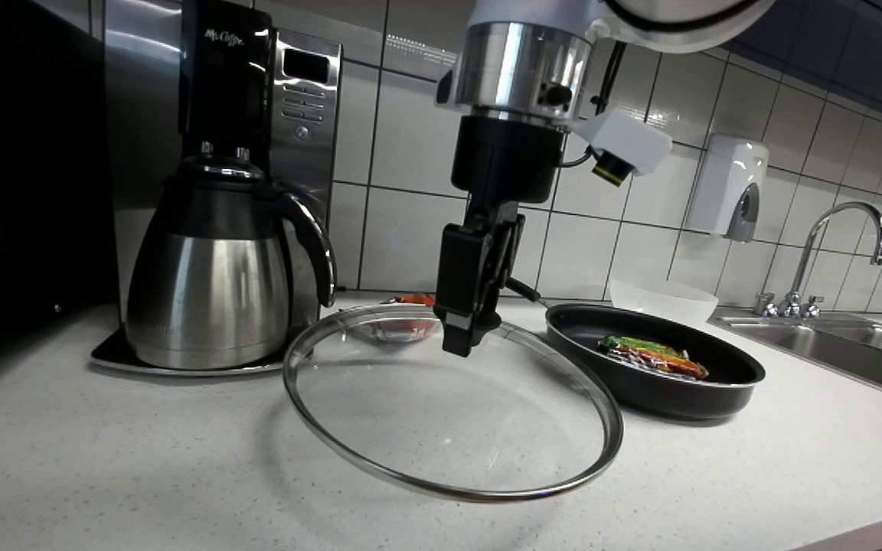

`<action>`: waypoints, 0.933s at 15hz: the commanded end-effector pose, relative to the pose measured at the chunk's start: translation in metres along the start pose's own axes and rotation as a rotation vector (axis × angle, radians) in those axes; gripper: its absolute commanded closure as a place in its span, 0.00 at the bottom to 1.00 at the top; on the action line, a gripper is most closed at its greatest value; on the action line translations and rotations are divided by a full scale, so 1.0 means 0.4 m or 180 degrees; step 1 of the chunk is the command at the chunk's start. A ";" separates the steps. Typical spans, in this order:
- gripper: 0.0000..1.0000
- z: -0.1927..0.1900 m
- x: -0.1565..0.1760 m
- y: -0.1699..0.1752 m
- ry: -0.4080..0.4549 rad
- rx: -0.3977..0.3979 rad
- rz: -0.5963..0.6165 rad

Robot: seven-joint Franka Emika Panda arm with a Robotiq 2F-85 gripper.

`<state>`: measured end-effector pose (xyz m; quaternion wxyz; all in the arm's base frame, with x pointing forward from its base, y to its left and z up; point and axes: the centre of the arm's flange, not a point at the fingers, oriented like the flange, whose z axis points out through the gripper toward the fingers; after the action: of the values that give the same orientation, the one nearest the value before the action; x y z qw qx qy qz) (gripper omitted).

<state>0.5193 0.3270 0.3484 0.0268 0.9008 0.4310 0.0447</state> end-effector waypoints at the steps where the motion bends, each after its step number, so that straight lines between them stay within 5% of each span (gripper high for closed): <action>1: 0.61 -0.080 -0.040 -0.003 -0.0002 -0.0117 0.0037; 14: 0.61 -0.147 -0.128 0.002 -0.0041 -0.0199 0.0126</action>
<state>0.4982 0.3034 0.3752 0.0429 0.9035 0.4239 0.0458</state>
